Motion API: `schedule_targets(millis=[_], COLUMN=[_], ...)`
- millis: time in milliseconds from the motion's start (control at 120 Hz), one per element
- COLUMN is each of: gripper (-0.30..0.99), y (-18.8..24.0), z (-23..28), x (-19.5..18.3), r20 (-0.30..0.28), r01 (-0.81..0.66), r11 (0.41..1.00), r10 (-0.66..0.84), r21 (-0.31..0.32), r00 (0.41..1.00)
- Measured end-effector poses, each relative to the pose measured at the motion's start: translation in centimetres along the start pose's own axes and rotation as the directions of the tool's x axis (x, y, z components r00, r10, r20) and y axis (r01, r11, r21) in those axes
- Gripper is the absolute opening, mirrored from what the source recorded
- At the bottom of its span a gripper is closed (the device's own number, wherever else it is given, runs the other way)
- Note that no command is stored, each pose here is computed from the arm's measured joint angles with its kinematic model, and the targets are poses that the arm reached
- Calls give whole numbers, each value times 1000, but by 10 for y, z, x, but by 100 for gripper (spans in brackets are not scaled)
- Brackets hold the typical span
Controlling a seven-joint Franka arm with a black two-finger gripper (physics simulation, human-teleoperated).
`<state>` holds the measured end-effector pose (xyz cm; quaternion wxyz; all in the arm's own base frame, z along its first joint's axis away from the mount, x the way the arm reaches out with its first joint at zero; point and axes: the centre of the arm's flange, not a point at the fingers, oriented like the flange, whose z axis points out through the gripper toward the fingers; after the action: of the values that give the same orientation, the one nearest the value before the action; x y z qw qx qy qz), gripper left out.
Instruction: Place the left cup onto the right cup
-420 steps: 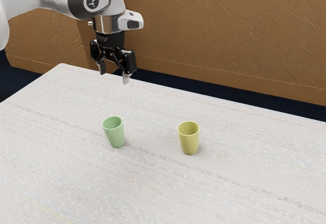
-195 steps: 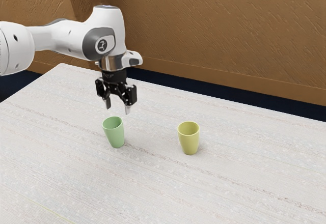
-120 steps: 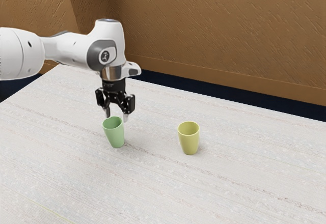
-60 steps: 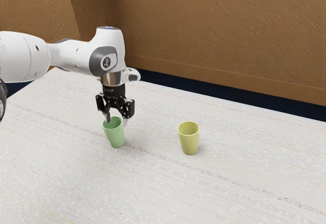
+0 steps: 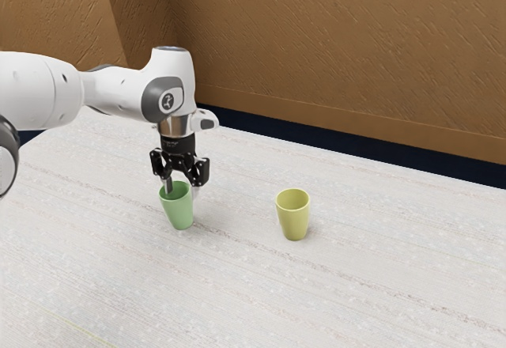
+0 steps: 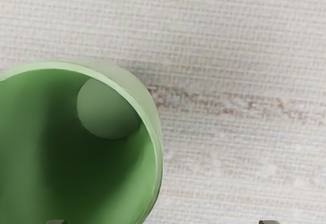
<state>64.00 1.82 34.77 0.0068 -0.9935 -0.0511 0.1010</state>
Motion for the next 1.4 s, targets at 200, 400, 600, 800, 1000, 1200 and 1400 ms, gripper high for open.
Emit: schedule_targets(millis=[200, 400, 600, 800, 1000, 1200, 1400], gripper=[48, 47, 47, 43, 37, 30, 21], y=[-4, -2, 3, 0, -3, -5, -6], z=[5, 14, 22, 31, 37, 40, 41], x=[6, 13, 20, 25, 30, 31, 32], r20=[4, 13, 21, 33, 38, 42, 42], r01=[4, -1, -8, -4, 1, 5, 8], r11=[1000, 1000, 1000, 1000, 1000, 1000, 1000], r10=[-4, 1, 8, 4, -2, -6, -8], r21=[4, 4, 4, 5, 5, 3, 1], r00=[1000, 1000, 1000, 999, 999, 999, 999])
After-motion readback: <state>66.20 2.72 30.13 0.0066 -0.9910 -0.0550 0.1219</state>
